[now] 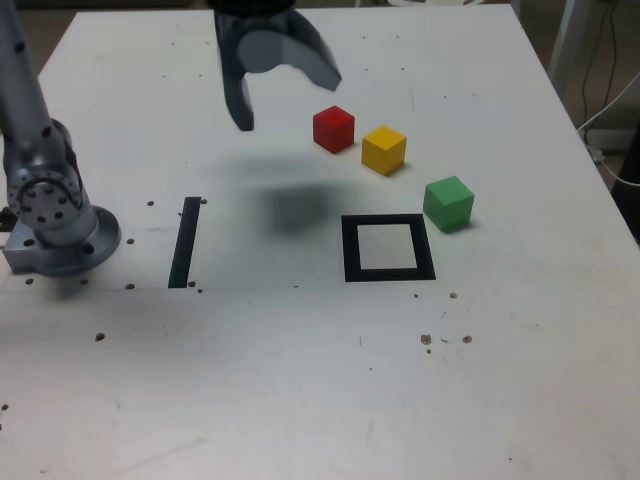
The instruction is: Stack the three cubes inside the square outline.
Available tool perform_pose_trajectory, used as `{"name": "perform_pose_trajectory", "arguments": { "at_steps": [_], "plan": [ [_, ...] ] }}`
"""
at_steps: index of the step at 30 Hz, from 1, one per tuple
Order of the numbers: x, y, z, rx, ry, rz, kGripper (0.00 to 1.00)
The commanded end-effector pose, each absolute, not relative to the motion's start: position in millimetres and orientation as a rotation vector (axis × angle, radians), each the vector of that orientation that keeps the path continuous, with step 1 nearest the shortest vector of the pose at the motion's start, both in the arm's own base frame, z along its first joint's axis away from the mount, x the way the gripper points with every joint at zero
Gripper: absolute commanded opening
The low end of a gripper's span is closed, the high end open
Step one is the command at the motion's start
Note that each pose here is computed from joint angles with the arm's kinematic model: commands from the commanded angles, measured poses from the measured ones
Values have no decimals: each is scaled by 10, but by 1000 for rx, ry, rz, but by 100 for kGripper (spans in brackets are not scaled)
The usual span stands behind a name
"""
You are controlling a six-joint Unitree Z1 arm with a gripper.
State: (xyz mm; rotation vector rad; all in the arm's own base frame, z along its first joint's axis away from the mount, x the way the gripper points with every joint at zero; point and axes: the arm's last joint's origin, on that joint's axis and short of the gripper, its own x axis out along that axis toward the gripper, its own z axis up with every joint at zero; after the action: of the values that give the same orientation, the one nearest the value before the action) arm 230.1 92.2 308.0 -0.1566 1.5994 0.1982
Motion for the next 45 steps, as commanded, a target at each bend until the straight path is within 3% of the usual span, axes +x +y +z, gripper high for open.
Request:
{"name": "perform_pose_trajectory", "arguments": {
  "at_steps": [1,11,18,26,38,45],
  "plan": [
    [2390,1031,3066,-205,1596,227,97],
    [2725,1408,2956,-367,1568,315,99],
    [2921,1703,2763,-413,1559,380,99],
    [2911,1845,2649,-426,1596,489,99],
    [2962,1880,2291,-444,1661,485,95],
    [2968,1885,2210,-445,1689,475,84]
  ]
}}
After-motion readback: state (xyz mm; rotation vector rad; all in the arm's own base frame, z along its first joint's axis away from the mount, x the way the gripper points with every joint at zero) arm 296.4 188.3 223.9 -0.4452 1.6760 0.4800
